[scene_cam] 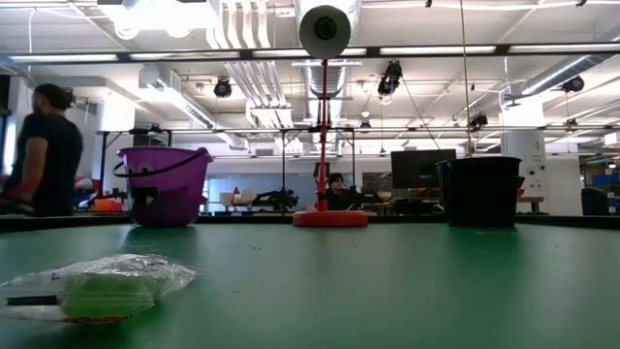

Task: Sort candy
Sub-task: Put the blue gummy into the light green bucket

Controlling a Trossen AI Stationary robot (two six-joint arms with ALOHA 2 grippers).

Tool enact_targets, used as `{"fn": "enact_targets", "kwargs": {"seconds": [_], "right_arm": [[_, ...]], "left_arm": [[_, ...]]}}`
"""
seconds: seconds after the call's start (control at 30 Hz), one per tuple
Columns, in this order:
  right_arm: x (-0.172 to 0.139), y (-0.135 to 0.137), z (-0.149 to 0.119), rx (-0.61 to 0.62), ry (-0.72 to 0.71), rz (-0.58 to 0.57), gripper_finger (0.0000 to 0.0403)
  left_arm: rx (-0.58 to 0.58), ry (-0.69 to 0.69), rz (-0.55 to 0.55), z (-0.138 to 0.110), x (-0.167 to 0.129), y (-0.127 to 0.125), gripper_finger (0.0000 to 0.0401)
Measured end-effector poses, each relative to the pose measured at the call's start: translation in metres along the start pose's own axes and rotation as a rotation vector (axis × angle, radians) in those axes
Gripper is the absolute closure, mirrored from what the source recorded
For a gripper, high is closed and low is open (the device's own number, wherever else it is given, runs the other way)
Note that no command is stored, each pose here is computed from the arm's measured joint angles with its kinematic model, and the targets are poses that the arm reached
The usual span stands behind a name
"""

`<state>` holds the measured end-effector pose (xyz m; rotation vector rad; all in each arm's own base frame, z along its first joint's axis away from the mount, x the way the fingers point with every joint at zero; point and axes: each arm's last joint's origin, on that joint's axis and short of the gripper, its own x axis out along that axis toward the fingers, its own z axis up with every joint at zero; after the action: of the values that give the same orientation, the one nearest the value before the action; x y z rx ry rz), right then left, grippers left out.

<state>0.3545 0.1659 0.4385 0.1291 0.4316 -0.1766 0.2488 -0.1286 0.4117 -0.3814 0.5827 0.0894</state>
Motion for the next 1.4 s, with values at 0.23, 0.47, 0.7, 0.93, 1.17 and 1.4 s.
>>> {"fn": "enact_targets", "kwargs": {"seconds": [0.23, 0.47, 0.7, 0.93, 1.17, 1.4], "right_arm": [[0.002, 0.001, -0.004, -0.022, 0.031, -0.009, 0.0288], [0.002, 0.001, -0.004, -0.021, 0.031, -0.009, 0.0297], [0.002, 0.000, -0.004, -0.020, 0.029, -0.011, 0.0306], [0.005, 0.002, -0.006, 0.011, 0.034, -0.014, 0.0310], [0.009, 0.003, -0.008, 0.081, 0.041, -0.020, 0.0308], [0.014, 0.005, -0.012, 0.150, 0.053, -0.028, 0.0306]], "left_arm": [[0.002, 0.380, 0.000, -0.035, -0.016, 0.004, 0.0400], [0.017, 0.669, -0.094, -0.062, -0.034, -0.007, 0.0400], [0.069, 0.735, -0.092, -0.078, -0.041, -0.016, 0.0400], [0.147, 0.835, 0.016, -0.113, -0.015, -0.015, 0.0400], [0.221, 0.906, 0.033, -0.155, 0.010, -0.011, 0.0400], [0.212, 0.901, 0.032, -0.170, 0.022, -0.006, 0.0398]]}}
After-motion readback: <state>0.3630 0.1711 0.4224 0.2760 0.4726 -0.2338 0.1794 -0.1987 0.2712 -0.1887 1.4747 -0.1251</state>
